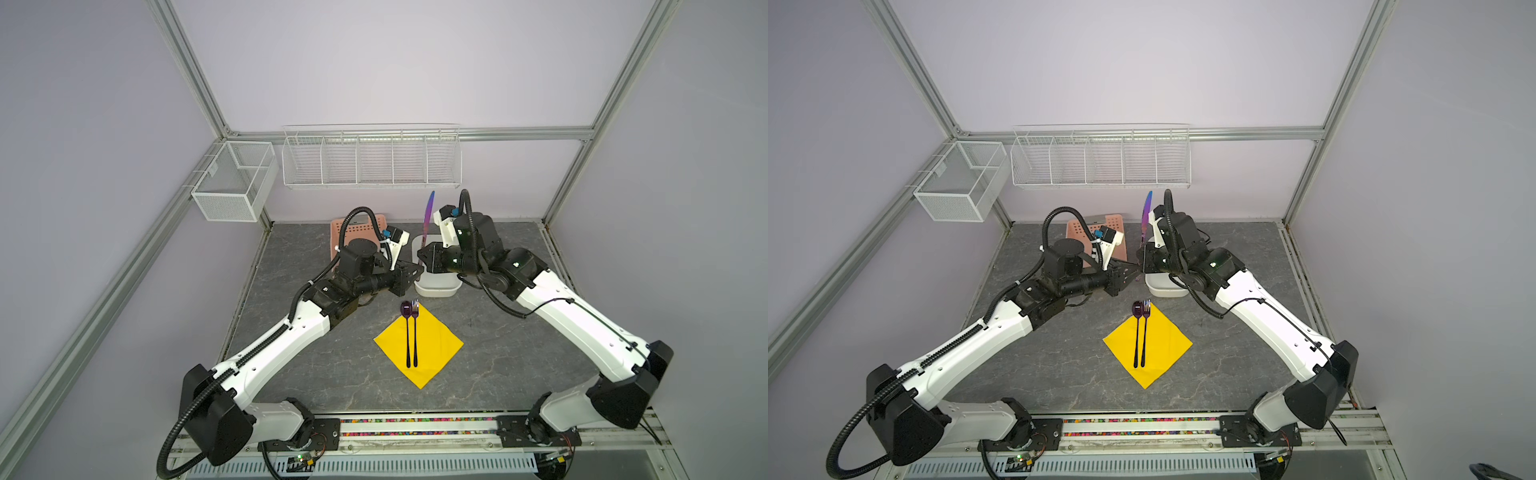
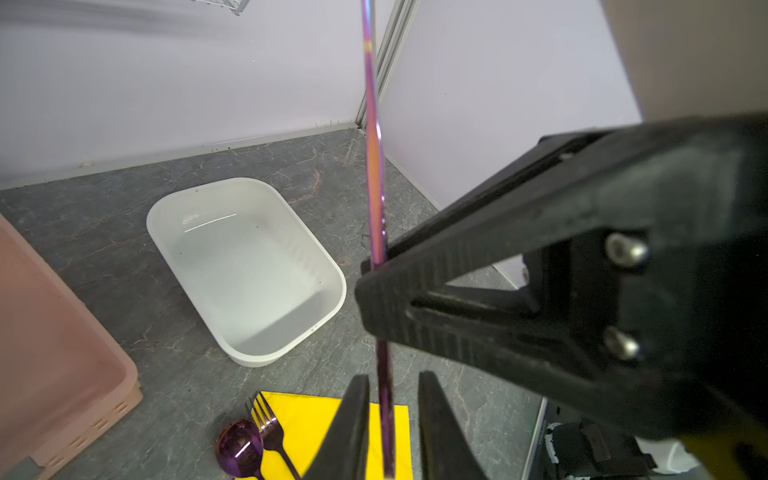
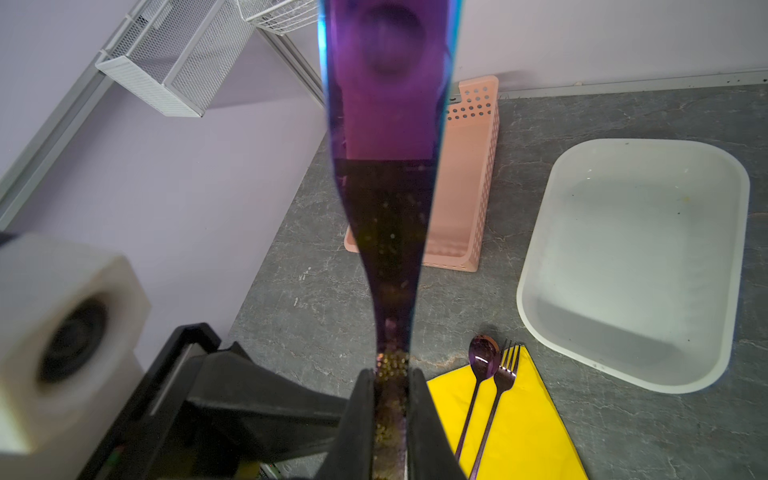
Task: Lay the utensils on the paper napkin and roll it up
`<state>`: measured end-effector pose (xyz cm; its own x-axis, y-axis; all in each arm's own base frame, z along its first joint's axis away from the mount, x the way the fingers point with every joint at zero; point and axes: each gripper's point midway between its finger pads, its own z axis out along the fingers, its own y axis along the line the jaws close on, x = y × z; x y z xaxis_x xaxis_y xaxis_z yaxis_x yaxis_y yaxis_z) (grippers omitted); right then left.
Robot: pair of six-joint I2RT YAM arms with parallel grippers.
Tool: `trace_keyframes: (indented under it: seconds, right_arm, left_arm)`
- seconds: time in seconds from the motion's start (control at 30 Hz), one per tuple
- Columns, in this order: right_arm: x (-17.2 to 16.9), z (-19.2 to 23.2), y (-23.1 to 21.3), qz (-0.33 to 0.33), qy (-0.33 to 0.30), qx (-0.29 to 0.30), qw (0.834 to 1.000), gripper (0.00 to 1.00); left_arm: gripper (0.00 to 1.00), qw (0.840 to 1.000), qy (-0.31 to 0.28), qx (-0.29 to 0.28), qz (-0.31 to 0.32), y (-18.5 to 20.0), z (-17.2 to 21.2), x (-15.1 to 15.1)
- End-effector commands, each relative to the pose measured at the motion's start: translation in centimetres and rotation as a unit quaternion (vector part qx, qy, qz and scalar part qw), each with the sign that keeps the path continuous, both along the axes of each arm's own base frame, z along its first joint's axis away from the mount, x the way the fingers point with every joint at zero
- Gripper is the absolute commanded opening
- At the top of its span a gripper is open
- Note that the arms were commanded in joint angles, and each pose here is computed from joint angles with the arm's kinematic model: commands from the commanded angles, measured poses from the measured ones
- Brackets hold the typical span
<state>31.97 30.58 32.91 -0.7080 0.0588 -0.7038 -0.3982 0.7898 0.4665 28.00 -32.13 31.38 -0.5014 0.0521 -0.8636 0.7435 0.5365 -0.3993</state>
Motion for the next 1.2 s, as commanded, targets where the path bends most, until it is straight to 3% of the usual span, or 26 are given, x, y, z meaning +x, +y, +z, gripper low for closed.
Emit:
trace_keyframes:
  seconds: [0.0,0.47,0.67,0.93,1.17]
  right_arm:
    - [-0.1,0.1,-0.4,-0.009,0.000,-0.013,1.000,0.07]
    - [-2.9,-4.4,-4.2,-0.040,0.069,-0.075,0.994,0.07]
    - [-4.8,-6.8,-5.5,-0.052,0.108,-0.091,0.989,0.07]
    - [-6.7,-10.0,-5.3,-0.051,0.162,-0.111,0.979,0.07]
    - [-8.4,-13.3,-4.1,-0.046,0.208,-0.129,0.969,0.07]
  left_arm:
    - [0.25,1.000,-0.020,-0.010,0.014,0.8,2.6,-0.2]
    - [0.26,0.998,0.005,-0.010,0.061,5.2,2.7,0.6]
    - [0.25,0.996,0.004,0.025,0.083,8.2,1.4,1.7]
    - [0.26,0.990,0.004,0.051,0.132,12.6,-0.1,3.6]
    - [0.26,0.988,0.002,0.072,0.139,14.1,-0.4,3.0]
